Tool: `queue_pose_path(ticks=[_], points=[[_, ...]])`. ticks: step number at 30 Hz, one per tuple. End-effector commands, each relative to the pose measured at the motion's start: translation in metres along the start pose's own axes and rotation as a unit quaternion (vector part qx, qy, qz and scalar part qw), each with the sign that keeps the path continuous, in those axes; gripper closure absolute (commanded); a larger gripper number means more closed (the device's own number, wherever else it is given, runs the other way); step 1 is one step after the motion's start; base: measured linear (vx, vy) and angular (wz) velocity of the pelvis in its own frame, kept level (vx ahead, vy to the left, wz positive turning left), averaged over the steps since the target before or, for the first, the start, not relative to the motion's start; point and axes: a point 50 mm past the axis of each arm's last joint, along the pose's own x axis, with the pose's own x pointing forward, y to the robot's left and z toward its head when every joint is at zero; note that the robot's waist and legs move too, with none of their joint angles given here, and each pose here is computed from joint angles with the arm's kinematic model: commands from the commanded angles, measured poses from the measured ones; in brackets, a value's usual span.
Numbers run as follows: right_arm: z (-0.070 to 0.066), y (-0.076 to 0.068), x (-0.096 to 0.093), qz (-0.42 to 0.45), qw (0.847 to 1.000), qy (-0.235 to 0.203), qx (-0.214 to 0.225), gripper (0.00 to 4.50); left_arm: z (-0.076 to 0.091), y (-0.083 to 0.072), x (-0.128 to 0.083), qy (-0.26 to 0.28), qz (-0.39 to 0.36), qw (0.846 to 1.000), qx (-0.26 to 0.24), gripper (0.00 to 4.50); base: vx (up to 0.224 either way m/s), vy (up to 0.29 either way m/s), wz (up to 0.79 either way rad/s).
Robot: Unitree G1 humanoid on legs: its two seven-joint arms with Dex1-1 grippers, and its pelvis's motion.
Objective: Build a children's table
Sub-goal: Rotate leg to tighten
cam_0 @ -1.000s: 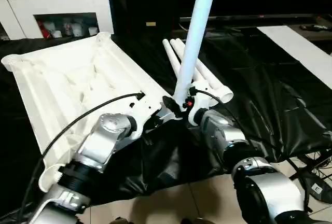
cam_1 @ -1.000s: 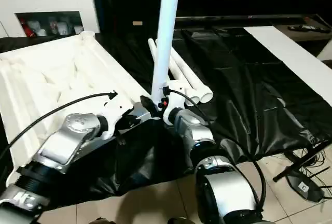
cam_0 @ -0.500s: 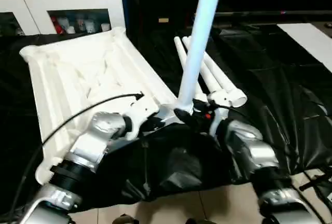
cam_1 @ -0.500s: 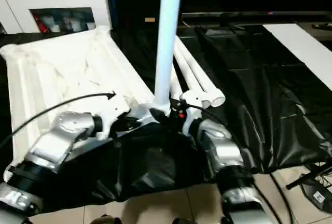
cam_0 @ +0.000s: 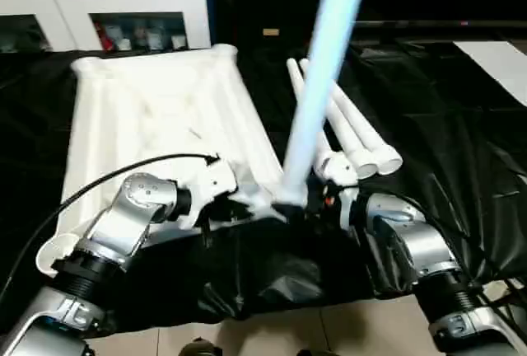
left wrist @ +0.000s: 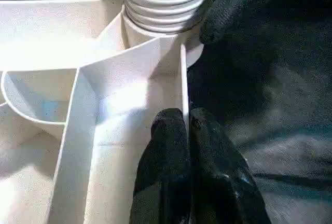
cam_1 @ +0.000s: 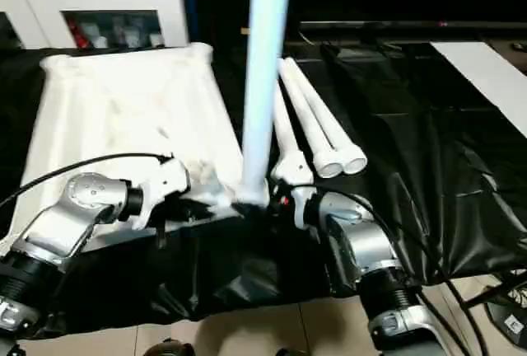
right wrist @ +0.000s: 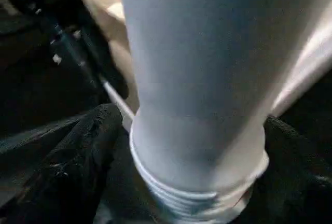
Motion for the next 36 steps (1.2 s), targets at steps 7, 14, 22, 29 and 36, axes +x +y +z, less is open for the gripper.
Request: queue_pose_path(ticks=[7, 14, 22, 29, 36], points=[[0.007, -0.001, -0.002, 0.055, 0.998, 0.016, -0.024, 0.80, 0.012, -0.002, -0.002, -0.004, -0.058, 0.998, 0.039, 4.50, 0.000, 0.000, 0.00], [0.002, 0.002, -0.002, 0.083, 0.996, 0.033, -0.024, 1.43, 0.008, -0.003, -0.004, 0.005, -0.070, 0.997, 0.037, 4.50, 0.000, 0.000, 0.00], [-0.009, -0.004, 0.014, 0.003, 0.999, 0.016, 0.034, 1.70, 0.016, 0.008, 0.008, -0.030, 0.024, 0.999, 0.007, 4.50, 0.000, 0.000, 0.00], [-0.011, -0.008, 0.048, -0.125, 0.988, -0.007, 0.094, 1.71, 0.026, 0.016, 0.029, -0.036, 0.132, 0.990, -0.032, 4.50, 0.000, 0.000, 0.00], [-0.007, 0.008, 0.081, -0.132, 0.985, -0.006, 0.111, 0.99, 0.038, 0.009, 0.046, -0.045, 0.156, 0.986, -0.046, 4.50, 0.000, 0.000, 0.00]])
